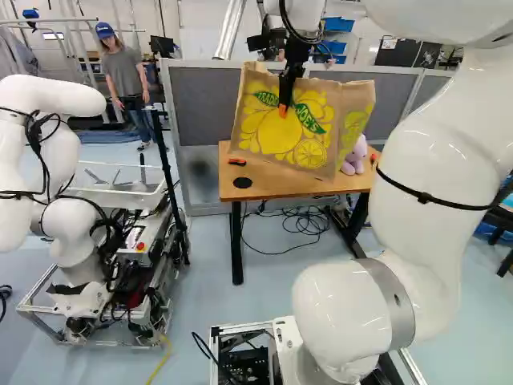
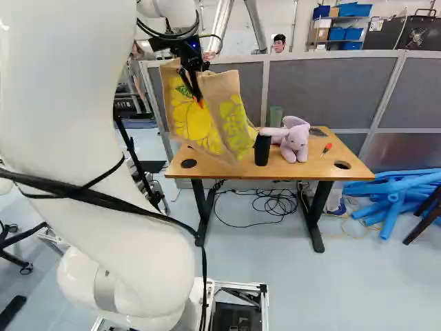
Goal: Pick up the bag on the ground and place it on the table
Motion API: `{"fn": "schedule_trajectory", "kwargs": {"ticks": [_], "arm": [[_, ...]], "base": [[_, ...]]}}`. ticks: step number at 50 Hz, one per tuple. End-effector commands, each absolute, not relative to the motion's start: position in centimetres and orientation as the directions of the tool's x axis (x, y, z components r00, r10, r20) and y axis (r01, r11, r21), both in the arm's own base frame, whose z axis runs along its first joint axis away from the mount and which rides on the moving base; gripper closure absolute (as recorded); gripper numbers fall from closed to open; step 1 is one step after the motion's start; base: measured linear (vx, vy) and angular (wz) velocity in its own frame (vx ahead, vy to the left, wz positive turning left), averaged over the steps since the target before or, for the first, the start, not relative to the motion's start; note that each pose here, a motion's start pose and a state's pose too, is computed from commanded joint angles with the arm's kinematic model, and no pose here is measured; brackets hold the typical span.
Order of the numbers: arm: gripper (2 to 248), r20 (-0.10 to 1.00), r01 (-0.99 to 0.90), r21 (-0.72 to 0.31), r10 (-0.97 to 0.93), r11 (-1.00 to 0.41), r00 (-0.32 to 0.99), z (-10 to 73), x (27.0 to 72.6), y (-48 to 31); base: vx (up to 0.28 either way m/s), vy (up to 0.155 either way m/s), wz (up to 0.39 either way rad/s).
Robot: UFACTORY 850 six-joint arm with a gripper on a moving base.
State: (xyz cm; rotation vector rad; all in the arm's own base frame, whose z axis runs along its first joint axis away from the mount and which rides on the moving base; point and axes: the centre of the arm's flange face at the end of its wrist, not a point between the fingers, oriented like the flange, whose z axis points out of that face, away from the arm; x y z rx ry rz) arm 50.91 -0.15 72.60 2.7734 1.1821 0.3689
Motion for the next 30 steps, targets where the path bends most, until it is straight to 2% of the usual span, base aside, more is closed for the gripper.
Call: {"fn": "schedule_trajectory", "kwargs": {"ticks": [30], "arm": [[228, 0.113, 0.869, 0.236, 0.901, -0.434, 0.42, 72.6, 50.91, -0.15]], "base": [[0.0, 0.0, 0.0]]}}
